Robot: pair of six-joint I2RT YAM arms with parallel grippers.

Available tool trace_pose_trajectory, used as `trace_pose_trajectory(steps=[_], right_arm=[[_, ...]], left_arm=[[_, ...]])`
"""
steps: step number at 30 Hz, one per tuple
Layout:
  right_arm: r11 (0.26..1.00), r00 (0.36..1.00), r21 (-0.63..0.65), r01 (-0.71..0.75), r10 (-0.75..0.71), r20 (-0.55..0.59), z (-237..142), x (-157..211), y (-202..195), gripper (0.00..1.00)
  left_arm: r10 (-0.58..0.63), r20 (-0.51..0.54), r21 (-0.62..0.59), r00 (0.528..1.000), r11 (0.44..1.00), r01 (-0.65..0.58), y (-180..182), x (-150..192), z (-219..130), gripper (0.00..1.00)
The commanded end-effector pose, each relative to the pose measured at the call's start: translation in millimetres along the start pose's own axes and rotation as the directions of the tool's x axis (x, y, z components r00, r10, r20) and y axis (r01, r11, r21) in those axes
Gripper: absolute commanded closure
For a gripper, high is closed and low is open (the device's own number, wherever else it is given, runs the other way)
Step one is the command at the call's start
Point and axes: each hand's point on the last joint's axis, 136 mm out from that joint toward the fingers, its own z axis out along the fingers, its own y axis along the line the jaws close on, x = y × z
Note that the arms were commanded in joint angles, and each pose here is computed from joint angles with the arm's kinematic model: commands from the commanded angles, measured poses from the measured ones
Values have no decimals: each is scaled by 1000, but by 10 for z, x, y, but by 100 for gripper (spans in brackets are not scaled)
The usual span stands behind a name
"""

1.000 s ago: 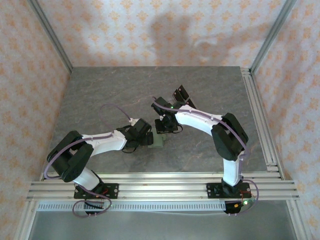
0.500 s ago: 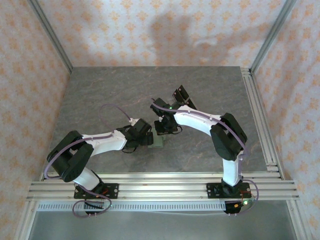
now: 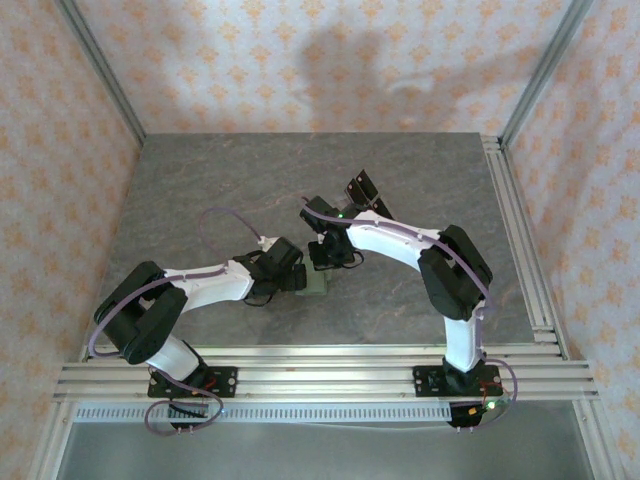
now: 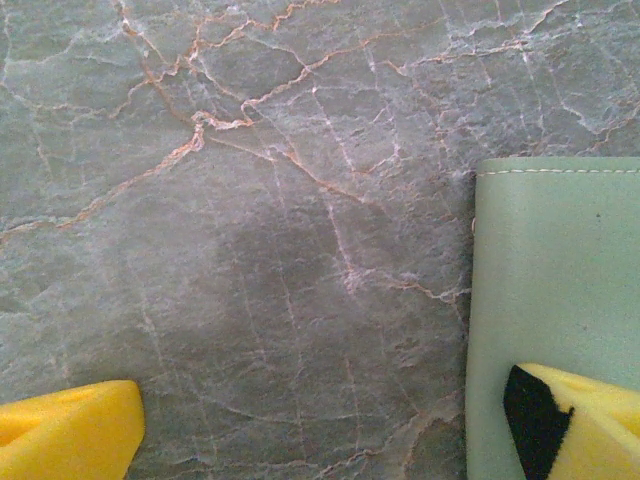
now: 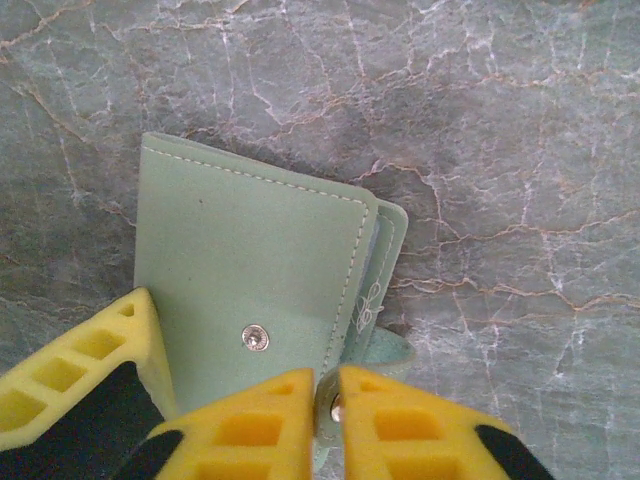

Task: Put the credit cards into the card holder
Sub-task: Close the button on the card holder.

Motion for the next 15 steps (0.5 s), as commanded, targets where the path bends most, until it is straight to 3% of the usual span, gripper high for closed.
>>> trace_pose_trajectory(steps=[1,4,15], right_arm=[[999,1000,29,14,-14,-5,6,-7,-15,92],[999,1000,29,17,-17,-6,5,-2,-17,100],[996,1000,-85,-14,16,27,-115,-75,200,100]], left_arm=[[23,-89,17,996,1000,-22,-14,255,142,5],[23,-89,16,996,1000,-22,-14,257,146,5],[26,-92,14,995,1000,-25,-2,272,147,5]])
